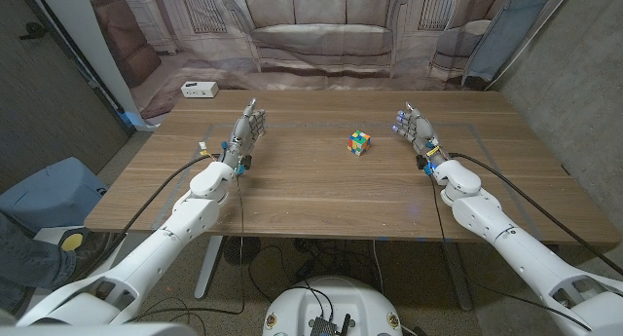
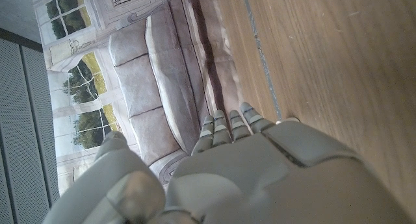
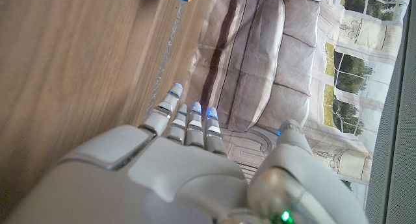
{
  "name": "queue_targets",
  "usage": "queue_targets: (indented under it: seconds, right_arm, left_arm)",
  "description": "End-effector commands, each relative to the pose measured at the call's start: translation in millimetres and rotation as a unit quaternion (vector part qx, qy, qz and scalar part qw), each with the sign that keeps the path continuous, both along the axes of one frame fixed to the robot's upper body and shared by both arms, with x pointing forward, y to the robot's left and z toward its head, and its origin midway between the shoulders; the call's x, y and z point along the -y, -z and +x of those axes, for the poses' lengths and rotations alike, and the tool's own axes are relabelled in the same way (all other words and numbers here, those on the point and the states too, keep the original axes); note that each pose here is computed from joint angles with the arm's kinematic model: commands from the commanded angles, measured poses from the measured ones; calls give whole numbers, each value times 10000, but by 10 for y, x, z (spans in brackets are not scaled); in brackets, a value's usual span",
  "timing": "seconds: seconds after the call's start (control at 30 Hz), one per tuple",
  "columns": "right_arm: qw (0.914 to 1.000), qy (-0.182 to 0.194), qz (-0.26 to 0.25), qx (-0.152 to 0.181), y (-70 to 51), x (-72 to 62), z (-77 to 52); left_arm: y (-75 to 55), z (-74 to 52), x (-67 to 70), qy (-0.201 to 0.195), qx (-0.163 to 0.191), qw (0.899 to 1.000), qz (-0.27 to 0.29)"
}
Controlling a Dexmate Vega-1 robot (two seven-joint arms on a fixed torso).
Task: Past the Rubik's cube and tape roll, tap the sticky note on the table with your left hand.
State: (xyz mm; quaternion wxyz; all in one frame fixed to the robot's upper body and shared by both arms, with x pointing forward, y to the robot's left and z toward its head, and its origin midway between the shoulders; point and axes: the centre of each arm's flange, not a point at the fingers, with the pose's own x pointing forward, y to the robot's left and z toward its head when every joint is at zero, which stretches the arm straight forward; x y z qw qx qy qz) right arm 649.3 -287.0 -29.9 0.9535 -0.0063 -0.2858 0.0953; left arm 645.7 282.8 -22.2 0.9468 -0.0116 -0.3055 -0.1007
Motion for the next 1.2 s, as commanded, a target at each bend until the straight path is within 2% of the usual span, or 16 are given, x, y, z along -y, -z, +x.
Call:
queue_targets:
  seconds: [0.03, 0.23, 0.4, 0.73, 0.9, 1.2]
  right_arm:
    - [9997, 155, -183, -11, 41, 8, -61]
    - [9997, 179, -152, 58, 50, 7, -84]
    - [9991, 167, -257, 295, 8, -32, -125]
    - [9968, 18, -393, 690, -130, -86, -206]
    - [9965, -44, -383, 740, -132, -66, -246]
    - [9959, -295, -487, 709, -143, -36, -229]
  left_arm:
    - [-52, -180, 21, -160, 248, 9995, 130]
    - [-70, -229, -52, -288, 316, 9985, 331]
    - [-91, -278, -96, -427, 361, 9972, 487]
    - [-58, -319, -66, -450, 445, 9967, 506]
    - [-55, -326, -27, -468, 454, 9958, 642]
    - [-75, -457, -13, -729, 639, 9921, 791]
